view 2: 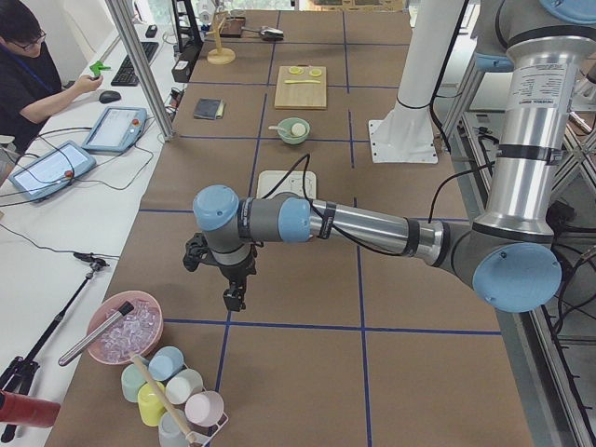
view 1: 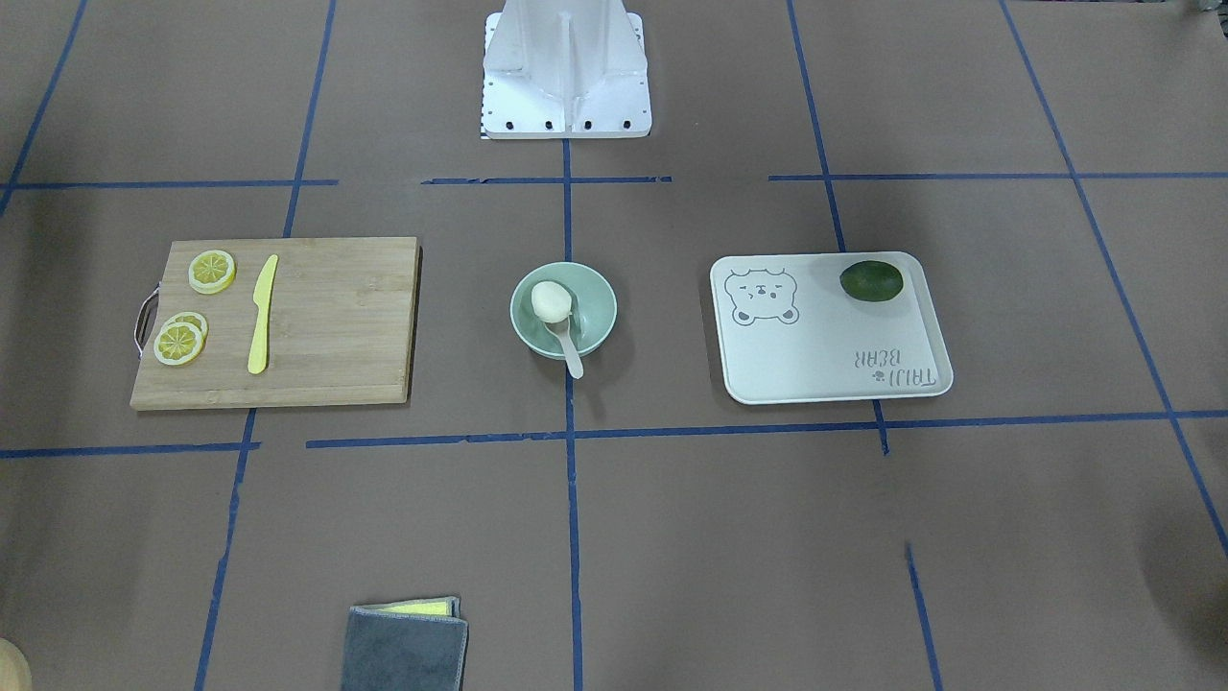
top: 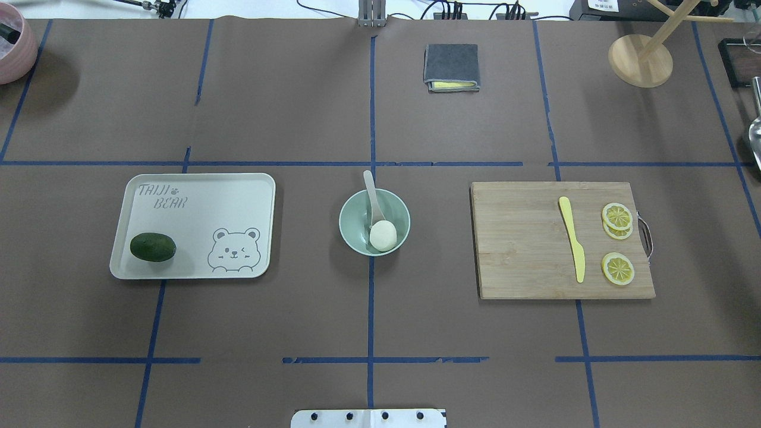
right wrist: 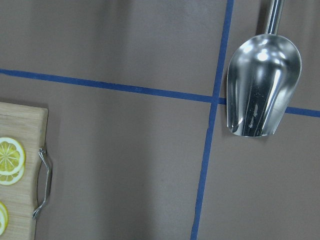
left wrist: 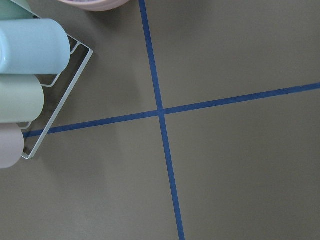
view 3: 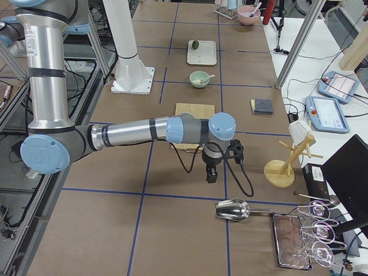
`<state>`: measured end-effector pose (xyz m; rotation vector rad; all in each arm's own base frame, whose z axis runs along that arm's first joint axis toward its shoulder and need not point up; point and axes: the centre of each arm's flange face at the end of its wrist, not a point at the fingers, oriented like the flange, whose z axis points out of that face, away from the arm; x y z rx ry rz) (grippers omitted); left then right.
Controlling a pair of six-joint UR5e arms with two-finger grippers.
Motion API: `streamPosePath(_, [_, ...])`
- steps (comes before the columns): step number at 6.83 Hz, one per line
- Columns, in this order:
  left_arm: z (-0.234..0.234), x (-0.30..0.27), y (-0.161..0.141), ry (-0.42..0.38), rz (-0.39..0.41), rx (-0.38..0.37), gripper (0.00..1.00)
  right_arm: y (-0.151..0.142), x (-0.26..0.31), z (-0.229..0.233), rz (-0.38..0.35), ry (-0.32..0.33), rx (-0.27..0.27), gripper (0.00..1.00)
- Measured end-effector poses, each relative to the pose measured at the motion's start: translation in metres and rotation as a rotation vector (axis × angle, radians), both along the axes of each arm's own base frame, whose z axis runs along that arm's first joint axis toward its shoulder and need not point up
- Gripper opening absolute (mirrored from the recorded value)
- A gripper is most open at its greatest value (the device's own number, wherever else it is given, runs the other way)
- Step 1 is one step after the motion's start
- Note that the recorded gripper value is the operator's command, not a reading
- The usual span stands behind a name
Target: Put spoon and bun in bowl
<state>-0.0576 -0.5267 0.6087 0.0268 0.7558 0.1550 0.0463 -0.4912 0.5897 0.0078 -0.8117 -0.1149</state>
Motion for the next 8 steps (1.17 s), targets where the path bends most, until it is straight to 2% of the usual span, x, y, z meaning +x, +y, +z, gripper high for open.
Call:
streamPosePath(2, [0.024, -0.005, -0.001, 0.005, 0.001, 0.007, 1.0, 0.003, 0.005, 0.015, 0.011, -0.004, -0.028, 1.0])
streamPosePath(5, [0.03, -0.006, 0.001, 0.004, 0.003, 0.008, 1.0, 0.006, 0.01, 0.027, 0.019, -0.003, -0.049, 1.0])
streamPosePath(6, [0.031, -0.006, 0.002, 0.004, 0.003, 0.011, 1.0, 0.008, 0.01, 0.034, 0.019, -0.002, -0.039, 1.0])
streamPosePath(8, [0.031, -0.006, 0.003, 0.004, 0.003, 0.019, 1.0, 0.017, 0.015, 0.063, 0.035, -0.001, 0.021, 1.0])
